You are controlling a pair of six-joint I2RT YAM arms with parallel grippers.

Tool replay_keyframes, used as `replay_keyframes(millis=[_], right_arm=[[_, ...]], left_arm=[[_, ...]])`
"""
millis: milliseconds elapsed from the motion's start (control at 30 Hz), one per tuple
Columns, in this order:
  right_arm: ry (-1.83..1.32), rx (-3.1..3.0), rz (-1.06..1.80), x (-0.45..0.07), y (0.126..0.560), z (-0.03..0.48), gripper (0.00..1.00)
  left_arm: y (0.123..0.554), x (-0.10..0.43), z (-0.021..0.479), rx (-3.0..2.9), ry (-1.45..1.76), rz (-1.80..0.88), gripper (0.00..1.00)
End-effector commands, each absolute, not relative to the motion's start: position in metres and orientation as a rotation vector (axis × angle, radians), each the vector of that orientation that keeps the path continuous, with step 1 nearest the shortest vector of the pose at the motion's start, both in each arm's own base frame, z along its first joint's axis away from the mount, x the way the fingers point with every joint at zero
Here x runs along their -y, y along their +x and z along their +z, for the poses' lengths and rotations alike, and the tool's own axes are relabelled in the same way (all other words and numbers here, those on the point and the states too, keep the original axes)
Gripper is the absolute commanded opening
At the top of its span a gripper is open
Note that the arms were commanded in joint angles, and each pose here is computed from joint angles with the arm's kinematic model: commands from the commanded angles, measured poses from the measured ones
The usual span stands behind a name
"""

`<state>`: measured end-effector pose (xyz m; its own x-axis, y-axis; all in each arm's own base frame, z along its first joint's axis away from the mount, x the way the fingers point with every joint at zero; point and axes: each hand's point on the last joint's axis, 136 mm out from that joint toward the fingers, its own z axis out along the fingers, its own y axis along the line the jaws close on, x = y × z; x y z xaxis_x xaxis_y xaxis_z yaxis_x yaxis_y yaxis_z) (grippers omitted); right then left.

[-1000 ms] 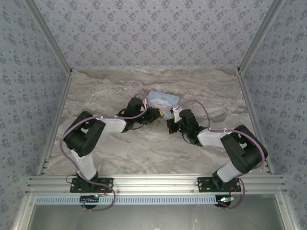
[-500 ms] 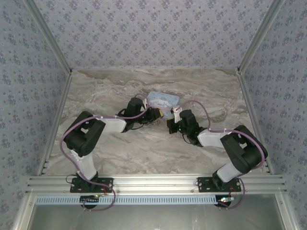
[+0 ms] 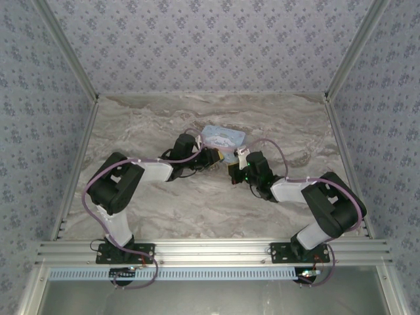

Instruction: Unlock a padlock with a key

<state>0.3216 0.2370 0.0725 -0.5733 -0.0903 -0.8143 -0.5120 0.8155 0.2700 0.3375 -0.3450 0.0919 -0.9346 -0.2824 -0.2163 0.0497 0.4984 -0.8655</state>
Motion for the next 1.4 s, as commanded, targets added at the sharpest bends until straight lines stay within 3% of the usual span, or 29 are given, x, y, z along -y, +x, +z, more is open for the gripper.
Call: replay_keyframes(millis=[0, 1367], right_arm=[[-0.438, -2.081, 0.651, -0.242, 0.322, 0.087, 0.01], [-0.495, -1.954, 0.79, -0.282, 0.355, 0.134, 0.01]], left_arm=[[0.338, 0.353, 0.122, -2.356, -0.143, -1.489, 0.14], [0.33, 0.365, 0.127, -2.373, -0.083, -1.533, 0.12]])
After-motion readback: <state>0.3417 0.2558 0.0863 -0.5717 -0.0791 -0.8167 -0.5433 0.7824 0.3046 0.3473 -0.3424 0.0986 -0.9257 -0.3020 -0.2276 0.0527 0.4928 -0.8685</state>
